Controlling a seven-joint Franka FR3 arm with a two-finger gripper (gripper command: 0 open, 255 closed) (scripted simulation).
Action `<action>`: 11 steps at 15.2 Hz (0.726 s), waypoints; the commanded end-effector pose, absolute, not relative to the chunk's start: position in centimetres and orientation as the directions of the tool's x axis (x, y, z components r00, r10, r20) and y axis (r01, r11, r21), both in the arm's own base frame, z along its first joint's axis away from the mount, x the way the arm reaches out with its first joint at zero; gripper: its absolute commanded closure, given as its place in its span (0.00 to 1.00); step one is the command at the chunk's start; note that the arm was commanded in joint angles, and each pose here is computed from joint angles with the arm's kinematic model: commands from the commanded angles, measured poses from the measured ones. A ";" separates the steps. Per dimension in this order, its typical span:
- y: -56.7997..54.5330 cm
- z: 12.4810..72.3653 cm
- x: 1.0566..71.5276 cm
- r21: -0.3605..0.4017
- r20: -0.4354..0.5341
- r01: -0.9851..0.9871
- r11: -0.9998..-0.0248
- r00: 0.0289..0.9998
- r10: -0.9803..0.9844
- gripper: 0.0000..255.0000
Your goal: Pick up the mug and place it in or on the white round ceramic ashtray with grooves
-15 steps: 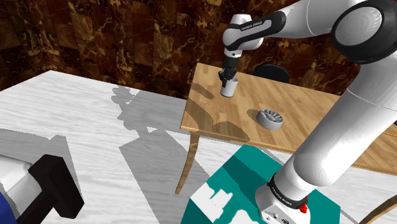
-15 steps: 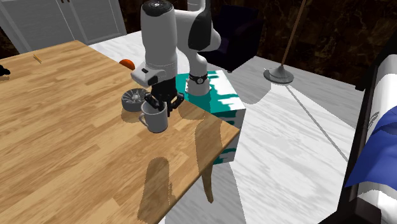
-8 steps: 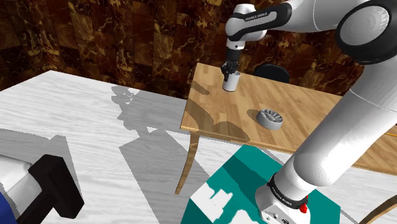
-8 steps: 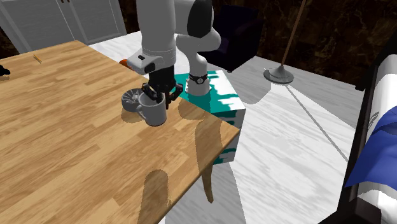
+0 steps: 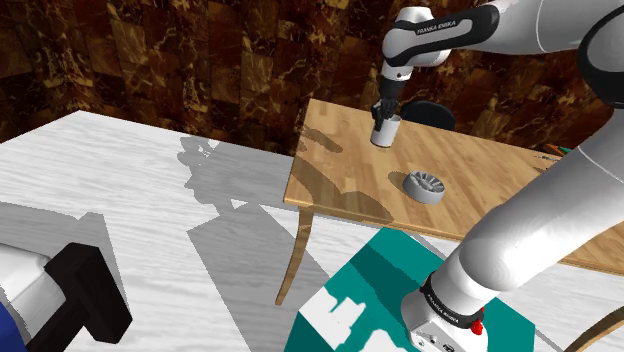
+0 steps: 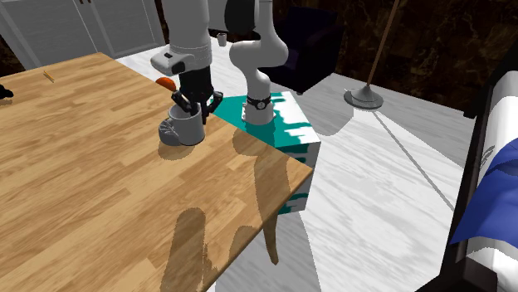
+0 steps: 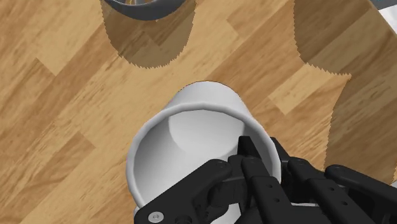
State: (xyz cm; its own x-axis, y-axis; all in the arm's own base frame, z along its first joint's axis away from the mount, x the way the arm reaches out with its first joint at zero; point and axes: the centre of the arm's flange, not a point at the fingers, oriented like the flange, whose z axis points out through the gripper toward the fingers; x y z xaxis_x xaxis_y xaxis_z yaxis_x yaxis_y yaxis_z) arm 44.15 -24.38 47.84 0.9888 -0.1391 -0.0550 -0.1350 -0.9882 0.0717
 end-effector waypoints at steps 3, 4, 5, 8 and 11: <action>-26.5 48.1 39.2 0.072 -0.055 -0.134 -0.988 0.989 -0.138 1.00; -27.1 48.2 38.0 0.072 -0.055 -0.134 -0.988 0.989 -0.138 1.00; -27.6 48.3 36.9 0.072 -0.055 -0.134 -0.988 0.989 -0.138 1.00; -29.3 48.7 33.3 0.072 -0.055 -0.134 -0.988 0.989 -0.138 1.00; -31.0 49.0 29.7 0.072 -0.055 -0.134 -0.988 0.989 -0.138 1.00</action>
